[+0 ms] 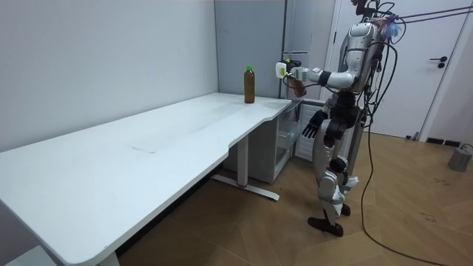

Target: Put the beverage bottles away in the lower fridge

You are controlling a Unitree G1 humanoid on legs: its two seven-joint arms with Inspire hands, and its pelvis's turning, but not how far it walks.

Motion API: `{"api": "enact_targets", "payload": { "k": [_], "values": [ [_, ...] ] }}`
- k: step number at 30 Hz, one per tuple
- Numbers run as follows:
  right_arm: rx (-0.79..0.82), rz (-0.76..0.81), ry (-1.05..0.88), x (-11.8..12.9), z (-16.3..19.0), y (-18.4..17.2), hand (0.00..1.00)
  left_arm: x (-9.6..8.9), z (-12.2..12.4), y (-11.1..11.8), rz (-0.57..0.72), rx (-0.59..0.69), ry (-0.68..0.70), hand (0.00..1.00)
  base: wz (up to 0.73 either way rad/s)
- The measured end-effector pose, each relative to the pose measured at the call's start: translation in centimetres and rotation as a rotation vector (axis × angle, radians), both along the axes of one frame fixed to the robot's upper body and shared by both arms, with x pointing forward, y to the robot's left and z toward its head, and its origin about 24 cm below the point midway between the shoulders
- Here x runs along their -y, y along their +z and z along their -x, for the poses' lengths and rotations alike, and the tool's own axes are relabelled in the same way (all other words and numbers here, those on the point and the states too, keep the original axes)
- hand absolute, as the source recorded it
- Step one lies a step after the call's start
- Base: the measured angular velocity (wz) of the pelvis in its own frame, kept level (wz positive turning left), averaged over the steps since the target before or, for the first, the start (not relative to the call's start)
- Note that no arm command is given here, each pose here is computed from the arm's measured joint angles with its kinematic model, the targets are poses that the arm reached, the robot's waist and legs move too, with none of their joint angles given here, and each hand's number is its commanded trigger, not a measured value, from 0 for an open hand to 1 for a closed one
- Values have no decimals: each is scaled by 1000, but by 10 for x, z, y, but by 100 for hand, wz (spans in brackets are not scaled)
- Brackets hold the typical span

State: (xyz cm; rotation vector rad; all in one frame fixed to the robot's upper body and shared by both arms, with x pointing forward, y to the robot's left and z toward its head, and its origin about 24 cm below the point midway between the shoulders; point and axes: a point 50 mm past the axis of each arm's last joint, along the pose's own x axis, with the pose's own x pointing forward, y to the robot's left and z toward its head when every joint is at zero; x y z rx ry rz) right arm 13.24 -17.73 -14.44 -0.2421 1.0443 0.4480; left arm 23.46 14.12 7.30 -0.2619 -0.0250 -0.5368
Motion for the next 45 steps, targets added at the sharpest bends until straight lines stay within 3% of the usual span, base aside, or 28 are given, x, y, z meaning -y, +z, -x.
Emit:
{"api": "enact_targets", "payload": {
  "k": [8,17,23,35,45],
  "values": [
    [138,-152,215,-27,-31,33,0,-2,4,-4,-7,-16,2,100,15],
    [126,-234,380,-22,-38,55,0,-4,5,-4,-11,-11,4,100,9],
    [161,-309,450,-33,-41,73,0,1,6,-5,-10,-9,-27,100,-2],
    [122,-564,437,-46,-35,78,0,6,14,-17,-27,-49,-80,100,4],
    [93,-611,418,-50,-32,77,0,17,19,-22,-36,-68,-142,100,1]
  ]
}}
